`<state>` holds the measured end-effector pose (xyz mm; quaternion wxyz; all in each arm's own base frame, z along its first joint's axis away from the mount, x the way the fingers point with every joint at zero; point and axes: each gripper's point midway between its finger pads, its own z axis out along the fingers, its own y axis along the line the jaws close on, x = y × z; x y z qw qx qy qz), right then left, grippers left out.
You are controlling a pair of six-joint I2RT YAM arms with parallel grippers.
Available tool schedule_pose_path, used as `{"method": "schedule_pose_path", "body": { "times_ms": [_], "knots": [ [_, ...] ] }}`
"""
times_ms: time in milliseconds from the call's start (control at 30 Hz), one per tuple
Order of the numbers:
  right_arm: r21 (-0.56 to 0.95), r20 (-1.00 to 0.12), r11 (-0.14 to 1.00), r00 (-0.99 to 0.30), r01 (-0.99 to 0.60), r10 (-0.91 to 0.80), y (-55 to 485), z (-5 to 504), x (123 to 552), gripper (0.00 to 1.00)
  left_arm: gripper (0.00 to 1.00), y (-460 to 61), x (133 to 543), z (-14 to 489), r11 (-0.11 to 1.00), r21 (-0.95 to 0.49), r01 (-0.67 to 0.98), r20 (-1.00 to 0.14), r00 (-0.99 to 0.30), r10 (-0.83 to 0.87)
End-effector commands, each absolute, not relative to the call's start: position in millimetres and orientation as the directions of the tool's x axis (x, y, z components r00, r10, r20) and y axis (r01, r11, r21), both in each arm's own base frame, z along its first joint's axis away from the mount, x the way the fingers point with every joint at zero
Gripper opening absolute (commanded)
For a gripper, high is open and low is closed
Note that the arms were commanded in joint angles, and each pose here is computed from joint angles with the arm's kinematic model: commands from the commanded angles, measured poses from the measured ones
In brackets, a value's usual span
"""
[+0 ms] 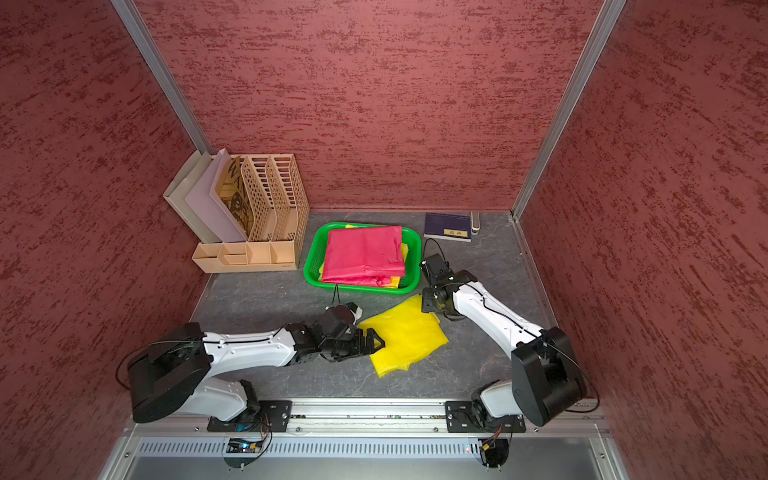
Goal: Put the folded raincoat in the basket
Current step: Pick up the raincoat from the center of the board.
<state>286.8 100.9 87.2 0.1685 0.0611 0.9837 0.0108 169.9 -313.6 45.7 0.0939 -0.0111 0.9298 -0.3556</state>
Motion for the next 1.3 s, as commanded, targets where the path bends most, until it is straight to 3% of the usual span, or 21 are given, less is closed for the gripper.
{"method": "schedule_pose_path", "body": {
  "times_ms": [0, 267, 667, 1000, 1267],
  "knots": [
    [0.076, -0.342, 0.994, -0.934, 0.080, 0.101, 98, 74, 302, 0.65, 0.97, -308, 166, 24, 0.794, -0.608, 0.005, -0.134, -0.986, -0.096],
    [0.182, -0.287, 0.983, -0.955, 0.027, 0.080, 120, 35, 312, 0.64, 0.96, -288, 167, 20, 0.849, -0.528, -0.006, -0.156, -0.982, -0.104],
    [0.193, -0.228, 0.980, -0.970, 0.037, 0.082, 123, 13, 305, 0.64, 0.91, -294, 171, 8, 0.848, -0.530, -0.003, -0.148, -0.984, -0.096],
    [0.257, -0.176, 0.963, -0.977, 0.076, 0.124, 129, 14, 277, 0.63, 0.64, -295, 175, 12, 0.836, -0.548, 0.007, -0.163, -0.982, -0.099],
    [0.302, -0.177, 0.950, -0.974, 0.082, 0.141, 142, 19, 262, 0.58, 0.35, -299, 180, 16, 0.832, -0.554, 0.028, -0.184, -0.979, -0.090]
  ]
}}
